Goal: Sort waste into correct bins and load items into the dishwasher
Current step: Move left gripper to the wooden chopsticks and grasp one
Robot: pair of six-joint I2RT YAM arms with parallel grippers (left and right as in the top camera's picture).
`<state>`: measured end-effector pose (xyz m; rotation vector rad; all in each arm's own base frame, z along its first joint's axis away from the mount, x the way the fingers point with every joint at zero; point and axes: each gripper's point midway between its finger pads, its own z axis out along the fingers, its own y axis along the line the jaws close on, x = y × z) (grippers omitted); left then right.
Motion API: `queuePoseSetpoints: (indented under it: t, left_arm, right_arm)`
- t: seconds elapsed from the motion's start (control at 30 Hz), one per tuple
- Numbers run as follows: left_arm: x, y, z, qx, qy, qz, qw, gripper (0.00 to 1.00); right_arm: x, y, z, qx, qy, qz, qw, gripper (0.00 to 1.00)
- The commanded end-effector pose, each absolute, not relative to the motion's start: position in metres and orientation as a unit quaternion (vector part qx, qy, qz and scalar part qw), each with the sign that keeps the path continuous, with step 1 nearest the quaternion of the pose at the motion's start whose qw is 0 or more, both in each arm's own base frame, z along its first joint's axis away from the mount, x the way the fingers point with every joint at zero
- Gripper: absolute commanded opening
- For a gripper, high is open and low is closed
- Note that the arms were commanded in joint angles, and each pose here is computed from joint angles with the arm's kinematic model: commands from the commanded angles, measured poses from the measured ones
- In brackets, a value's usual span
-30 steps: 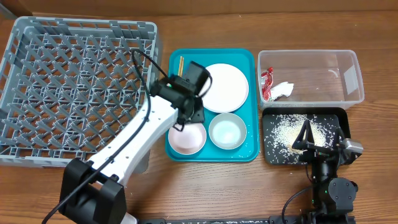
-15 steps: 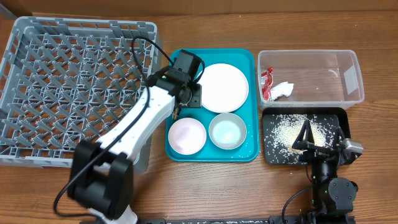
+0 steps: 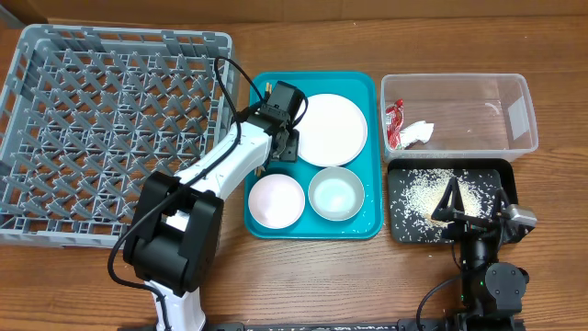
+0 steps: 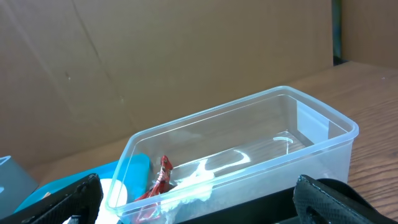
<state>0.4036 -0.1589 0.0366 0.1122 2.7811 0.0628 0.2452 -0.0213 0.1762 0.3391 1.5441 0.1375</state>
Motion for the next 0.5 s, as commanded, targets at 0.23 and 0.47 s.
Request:
queuePoseSetpoints:
  t: [0.23, 0.47]
  left_arm:
    - [0.4173, -0.1468, 0.0369, 0.045, 0.979, 0.037, 0.196, 0.52]
    - [0.4178, -0.1506, 0.0367, 0.046, 0.979, 0.026, 0.196, 0.49]
  right_arm:
    - [0.2451, -0.0214, 0.1752, 0.150, 0.691, 0.059, 0.704, 1.00]
    - [0.2451, -0.0214, 0.1752, 0.150, 0.691, 0.059, 0.704, 1.00]
